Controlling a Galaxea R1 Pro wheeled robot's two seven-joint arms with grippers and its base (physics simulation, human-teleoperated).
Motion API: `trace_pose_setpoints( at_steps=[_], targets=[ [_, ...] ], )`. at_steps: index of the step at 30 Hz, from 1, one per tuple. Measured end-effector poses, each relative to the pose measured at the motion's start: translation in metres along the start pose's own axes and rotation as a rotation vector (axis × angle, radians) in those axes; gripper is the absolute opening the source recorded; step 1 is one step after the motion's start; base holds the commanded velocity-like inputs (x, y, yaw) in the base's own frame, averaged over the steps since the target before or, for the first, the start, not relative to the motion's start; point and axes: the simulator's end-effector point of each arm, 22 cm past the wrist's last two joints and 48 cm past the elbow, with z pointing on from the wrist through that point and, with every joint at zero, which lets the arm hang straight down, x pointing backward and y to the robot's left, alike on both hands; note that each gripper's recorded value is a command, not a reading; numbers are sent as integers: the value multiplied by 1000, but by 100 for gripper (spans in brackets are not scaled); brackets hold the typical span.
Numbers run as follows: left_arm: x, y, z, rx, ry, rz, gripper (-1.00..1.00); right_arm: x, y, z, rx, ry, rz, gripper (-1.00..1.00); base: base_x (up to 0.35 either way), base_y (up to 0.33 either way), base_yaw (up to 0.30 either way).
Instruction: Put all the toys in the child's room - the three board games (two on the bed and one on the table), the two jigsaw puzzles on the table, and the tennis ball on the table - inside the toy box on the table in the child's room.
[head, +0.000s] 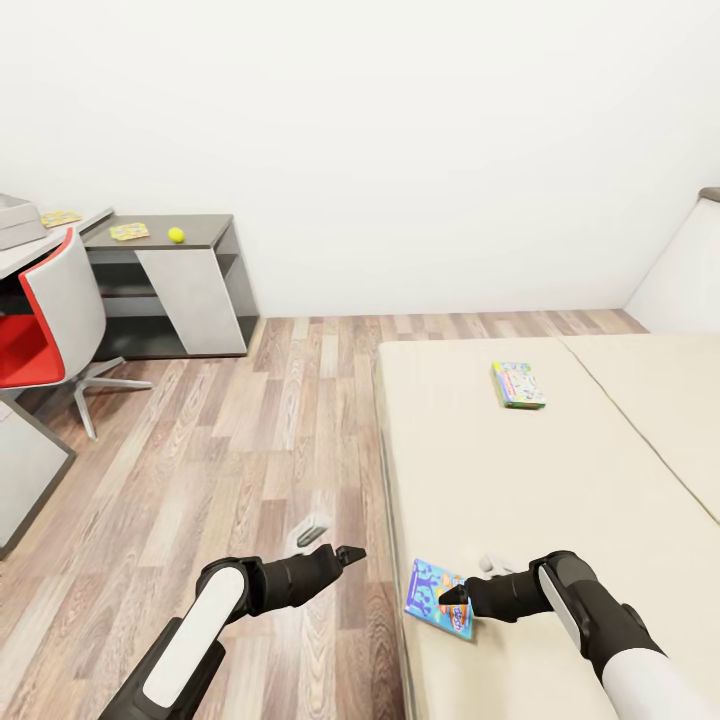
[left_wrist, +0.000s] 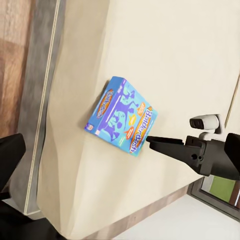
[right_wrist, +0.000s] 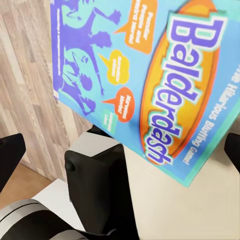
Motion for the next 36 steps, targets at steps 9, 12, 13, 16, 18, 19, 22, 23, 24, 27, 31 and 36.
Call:
trace_pose_setpoints(
  at_steps=[9,12,13,16,18,19,22,23,24,27,31,36],
  targets=[
    [0,0,0,0,0,1,100,0,0,0,1,0,0,100,0,33,0],
    [0,0,0,-1,-1,1,100,0,0,0,1,0,0,100,0,11,0],
    [0,0,0,-1,-1,1,100,0,0,0,1,0,0,100,0,10,0],
    [0,0,0,-1,-1,1,100,0,0,0,1,0,0,100,0,7,0],
    [0,0,0,-2,0,0,100,0,0,0,1,0,1,100,0,4,0],
    [0,1,0,-2,0,0,100,0,-1,0,1,0,1,100,0,4,0],
    [0,0,0,-2,0,1,100,0,-1,0,2,-1,1,100,0,3,0],
    [0,0,0,-2,0,1,100,0,-1,0,2,-1,1,100,0,2,0],
    [0,1,0,-2,0,0,100,0,-1,0,2,-1,1,100,0,2,0],
    [0,1,0,-2,0,0,100,0,-1,-1,2,-2,1,100,0,1,0],
    [0,1,0,-2,0,0,100,0,-1,-1,3,-1,1,100,0,0,0],
    [0,1,0,-2,0,0,100,0,-1,-1,2,-2,2,100,0,0,0]
  ],
)
